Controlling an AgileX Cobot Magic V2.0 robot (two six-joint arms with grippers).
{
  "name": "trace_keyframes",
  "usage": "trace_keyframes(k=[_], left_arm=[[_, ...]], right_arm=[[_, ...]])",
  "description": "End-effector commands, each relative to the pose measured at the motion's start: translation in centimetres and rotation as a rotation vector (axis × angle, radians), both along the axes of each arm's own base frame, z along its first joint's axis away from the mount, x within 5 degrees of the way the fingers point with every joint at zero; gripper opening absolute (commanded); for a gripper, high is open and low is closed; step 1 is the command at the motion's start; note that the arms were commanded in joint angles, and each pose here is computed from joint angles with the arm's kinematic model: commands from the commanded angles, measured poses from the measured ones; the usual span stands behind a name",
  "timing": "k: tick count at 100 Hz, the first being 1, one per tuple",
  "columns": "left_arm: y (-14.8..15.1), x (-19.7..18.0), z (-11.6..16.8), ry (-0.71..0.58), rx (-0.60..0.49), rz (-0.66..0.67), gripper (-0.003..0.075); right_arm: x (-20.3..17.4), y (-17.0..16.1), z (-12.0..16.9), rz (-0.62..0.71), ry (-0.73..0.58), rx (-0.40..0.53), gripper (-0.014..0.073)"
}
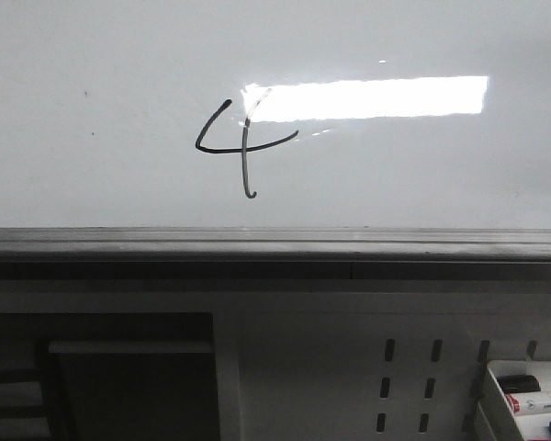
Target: Write number 4 on whiteboard
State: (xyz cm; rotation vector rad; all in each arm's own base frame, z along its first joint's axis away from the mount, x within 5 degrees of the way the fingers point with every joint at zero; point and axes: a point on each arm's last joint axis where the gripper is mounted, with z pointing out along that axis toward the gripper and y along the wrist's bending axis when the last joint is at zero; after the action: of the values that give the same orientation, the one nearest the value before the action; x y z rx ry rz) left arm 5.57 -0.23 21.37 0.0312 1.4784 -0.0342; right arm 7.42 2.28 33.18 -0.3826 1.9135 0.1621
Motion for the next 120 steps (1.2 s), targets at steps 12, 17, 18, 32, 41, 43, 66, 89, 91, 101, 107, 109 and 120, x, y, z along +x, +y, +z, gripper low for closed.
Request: trace_keyframes(k=[12,17,18,32,41,43,66,89,91,101,107,109,120], left_arm=[[0.0,-0.2,-0.1,-0.072,-0.016,-0.009,-0.0020],[0.0,-0.2,-0.1,-0.072,-0.016,-0.009,-0.0020],[0.0,-0.2,-0.1,-0.072,-0.016,-0.009,-0.0020],[0.0,-0.2,-0.1,-0.072,-0.016,-0.009,-0.0020],[0.0,-0.2,-0.1,-0.072,-0.016,-0.009,-0.0020],[0.0,-0.2,-0.1,-0.072,-0.016,-0.009,-0.0020],[0.0,-0.2,-0.1,-0.072,-0.016,-0.009,-0.0020],[0.0,-0.2,-0.1,-0.072,-0.016,-0.009,-0.0020],[0.0,-0.2,-0.1,-0.072,-0.016,-0.009,-0.0020],[0.0,-0.2,-0.1,-0.072,-0.016,-0.009,-0.0020],[0.0,-0.2,-0.1,-0.072,-0.016,-0.009,-0.0020],[0.0,-0.2,-0.1,-0.072,-0.016,-0.009,-0.0020],[0.0,-0.2,-0.1,-0.072,-0.016,-0.009,-0.0020]], right_arm=[[0.1,0.1,1.2,0.021,-0.105,0.023,-0.0069],[-0.2,-0.2,0.9,0.005,-0.121,0.018,-0.0069],[-0.2,-0.2,0.7,0.002,-0.121,0.023,-0.0069],[-1.0,-0.9,-2.1,-0.109,-0.250,0.196,-0.0069],[-1.5,-1.5,-4.5,-0.193,-0.337,0.264,-0.0069],[-1.6,-1.6,-5.1,-0.216,-0.351,0.274,-0.0069],[-2.1,-2.3,-10.7,-0.354,-0.392,0.331,-0.0069],[-1.8,-2.3,-12.8,-0.348,-0.390,0.332,-0.0069],[-1.8,-2.3,-12.8,-0.348,-0.390,0.332,-0.0069],[-1.9,-2.2,-12.8,-0.344,-0.404,0.324,-0.0069],[-1.9,-2.2,-12.8,-0.339,-0.414,0.290,-0.0069],[-1.9,-2.2,-12.8,-0.334,-0.419,0.262,-0.0069],[-1.9,-2.2,-12.8,-0.311,-0.448,0.106,-0.0069]])
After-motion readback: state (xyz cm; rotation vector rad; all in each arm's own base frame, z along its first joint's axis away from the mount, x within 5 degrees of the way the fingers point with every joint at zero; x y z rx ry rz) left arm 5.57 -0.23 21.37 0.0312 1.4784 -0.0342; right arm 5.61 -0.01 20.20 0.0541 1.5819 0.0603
